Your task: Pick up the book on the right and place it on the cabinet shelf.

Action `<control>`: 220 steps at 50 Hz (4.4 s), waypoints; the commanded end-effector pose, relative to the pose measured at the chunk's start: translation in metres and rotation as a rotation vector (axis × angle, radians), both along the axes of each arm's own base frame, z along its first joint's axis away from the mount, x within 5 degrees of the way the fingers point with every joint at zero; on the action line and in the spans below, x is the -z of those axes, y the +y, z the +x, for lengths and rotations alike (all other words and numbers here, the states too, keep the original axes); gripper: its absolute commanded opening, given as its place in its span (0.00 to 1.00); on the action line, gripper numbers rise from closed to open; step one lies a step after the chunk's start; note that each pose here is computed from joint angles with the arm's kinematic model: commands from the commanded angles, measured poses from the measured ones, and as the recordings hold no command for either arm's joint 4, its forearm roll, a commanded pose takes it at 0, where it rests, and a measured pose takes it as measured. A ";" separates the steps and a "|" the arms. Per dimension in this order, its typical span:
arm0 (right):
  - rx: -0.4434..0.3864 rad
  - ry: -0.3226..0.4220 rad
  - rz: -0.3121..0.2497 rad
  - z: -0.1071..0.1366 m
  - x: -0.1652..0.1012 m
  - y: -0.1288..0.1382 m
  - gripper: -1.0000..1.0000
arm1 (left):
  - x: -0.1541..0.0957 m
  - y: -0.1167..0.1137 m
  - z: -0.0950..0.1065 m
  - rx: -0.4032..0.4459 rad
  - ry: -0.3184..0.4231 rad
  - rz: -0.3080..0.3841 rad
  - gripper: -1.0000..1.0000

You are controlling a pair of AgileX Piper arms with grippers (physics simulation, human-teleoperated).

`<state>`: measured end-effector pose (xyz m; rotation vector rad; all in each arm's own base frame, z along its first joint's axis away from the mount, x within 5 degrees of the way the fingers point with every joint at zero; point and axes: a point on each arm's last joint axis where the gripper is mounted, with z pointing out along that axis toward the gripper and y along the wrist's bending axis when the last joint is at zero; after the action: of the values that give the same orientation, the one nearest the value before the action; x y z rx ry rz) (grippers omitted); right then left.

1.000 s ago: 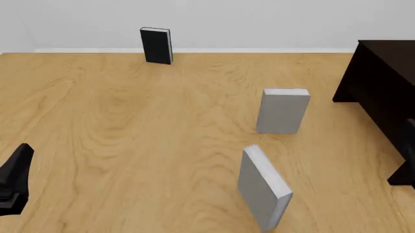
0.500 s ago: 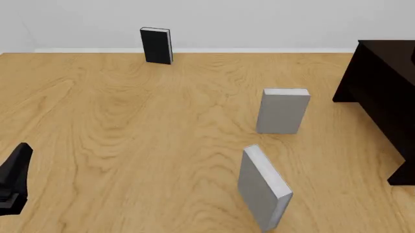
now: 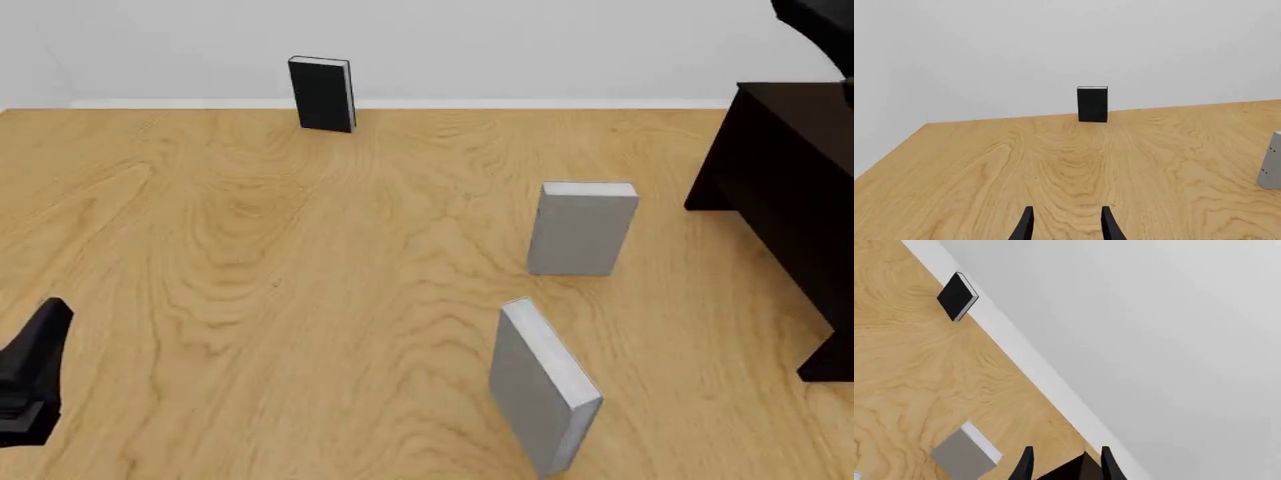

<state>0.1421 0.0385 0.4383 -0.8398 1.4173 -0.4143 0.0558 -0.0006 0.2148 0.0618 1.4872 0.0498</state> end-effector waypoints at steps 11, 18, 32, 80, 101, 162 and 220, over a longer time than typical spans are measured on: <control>-0.064 0.102 -0.262 0.061 -0.035 0.023 1.00 | 0.002 -0.002 0.000 0.030 0.016 -0.019 1.00; -0.052 0.153 -0.314 0.084 -0.046 0.024 1.00 | 0.002 -0.001 0.000 0.026 0.019 -0.019 1.00; -0.059 0.274 -0.417 0.123 -0.068 0.026 1.00 | 0.003 -0.002 0.000 0.035 0.027 -0.014 1.00; -0.126 0.691 -0.515 0.210 0.002 0.041 1.00 | 0.006 -0.003 0.000 0.059 0.052 -0.009 1.00; -0.151 0.782 -0.513 0.220 0.031 0.053 1.00 | 0.008 -0.005 0.000 0.080 0.071 -0.003 1.00; -0.225 0.946 -0.512 0.248 0.104 0.114 1.00 | 0.012 -0.005 0.000 0.096 0.108 -0.004 1.00; -0.182 1.008 -0.469 0.263 0.161 0.114 1.00 | 0.014 -0.005 0.000 0.097 0.132 -0.001 1.00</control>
<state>0.4044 0.1562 0.2848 -1.7029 2.1529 -0.1690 0.0562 -0.0061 0.2012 0.1377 1.6113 -0.0342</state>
